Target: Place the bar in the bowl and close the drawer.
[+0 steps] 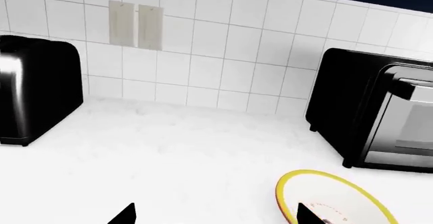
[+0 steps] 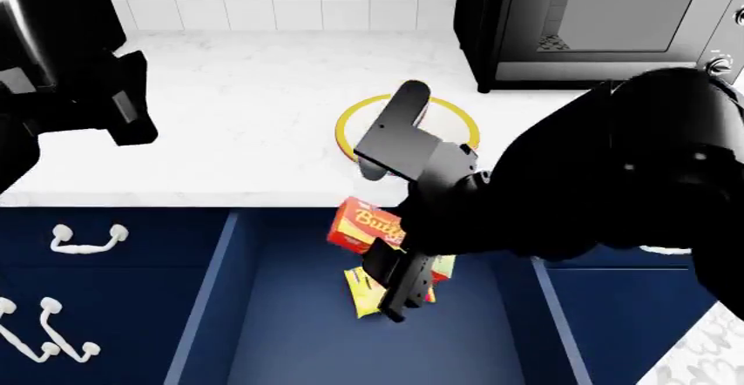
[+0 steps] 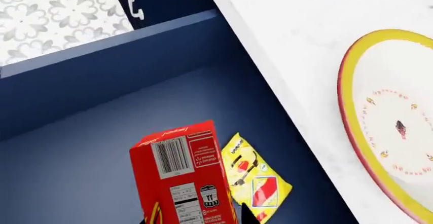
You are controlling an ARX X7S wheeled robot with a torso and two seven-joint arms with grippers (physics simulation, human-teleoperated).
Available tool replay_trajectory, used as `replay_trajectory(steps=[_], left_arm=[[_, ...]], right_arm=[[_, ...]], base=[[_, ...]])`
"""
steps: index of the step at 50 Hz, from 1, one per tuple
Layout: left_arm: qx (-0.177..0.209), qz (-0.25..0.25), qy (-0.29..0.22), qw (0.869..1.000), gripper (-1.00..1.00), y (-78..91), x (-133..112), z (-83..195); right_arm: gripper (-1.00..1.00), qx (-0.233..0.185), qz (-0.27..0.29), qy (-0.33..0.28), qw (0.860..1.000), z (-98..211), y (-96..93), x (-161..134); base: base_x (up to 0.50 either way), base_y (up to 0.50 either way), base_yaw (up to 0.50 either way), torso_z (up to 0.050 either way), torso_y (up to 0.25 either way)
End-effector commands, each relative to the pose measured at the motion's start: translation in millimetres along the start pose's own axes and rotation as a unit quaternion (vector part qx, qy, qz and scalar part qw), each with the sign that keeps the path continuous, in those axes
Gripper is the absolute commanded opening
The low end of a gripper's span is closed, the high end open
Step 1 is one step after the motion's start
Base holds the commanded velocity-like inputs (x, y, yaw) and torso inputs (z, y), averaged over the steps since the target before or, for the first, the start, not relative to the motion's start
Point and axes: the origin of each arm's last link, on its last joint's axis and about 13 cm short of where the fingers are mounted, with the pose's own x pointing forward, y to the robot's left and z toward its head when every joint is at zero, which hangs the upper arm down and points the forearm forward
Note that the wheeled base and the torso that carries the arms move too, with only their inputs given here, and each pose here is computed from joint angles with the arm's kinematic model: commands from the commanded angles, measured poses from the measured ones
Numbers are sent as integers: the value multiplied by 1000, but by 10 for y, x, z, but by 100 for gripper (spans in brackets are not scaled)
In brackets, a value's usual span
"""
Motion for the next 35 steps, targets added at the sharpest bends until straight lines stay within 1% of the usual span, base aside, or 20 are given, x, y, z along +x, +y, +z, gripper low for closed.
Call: replay_trajectory(steps=[1,8,11,16,22,27,31,35], left_arm=[[-1,-28,9,1000,100,-127,233,438],[8,1,21,1000,100,-179,588,685],[13,8,29,999,100,-205,753,783],[23,24,33,999,100,-257,1021,945],[33,46,33,998,100,-283,1300,1062],[43,61,28,997,100,-332,1512,1114],[50,79,27,995,100,-352,1643,1150],[49,93,23,994,100,-348,1712,1186]], right_arm=[[-100,21,-54,-48,997,328,-214,-435],[-100,40,-117,-48,991,583,-472,-514],[-100,45,-144,-38,988,679,-588,-481],[-100,58,-167,-48,983,848,-759,-425],[-100,72,-198,-53,976,992,-969,-379],[-100,89,-234,-65,966,1106,-1152,-361],[-100,96,-249,-73,961,1115,-1193,-372],[-100,101,-267,-78,955,1094,-1209,-335]], base=[[0,0,0,0,0],[0,0,0,0,0],[0,0,0,0,0],[0,0,0,0,0],[0,0,0,0,0],[0,0,0,0,0],[0,0,0,0,0],[0,0,0,0,0]])
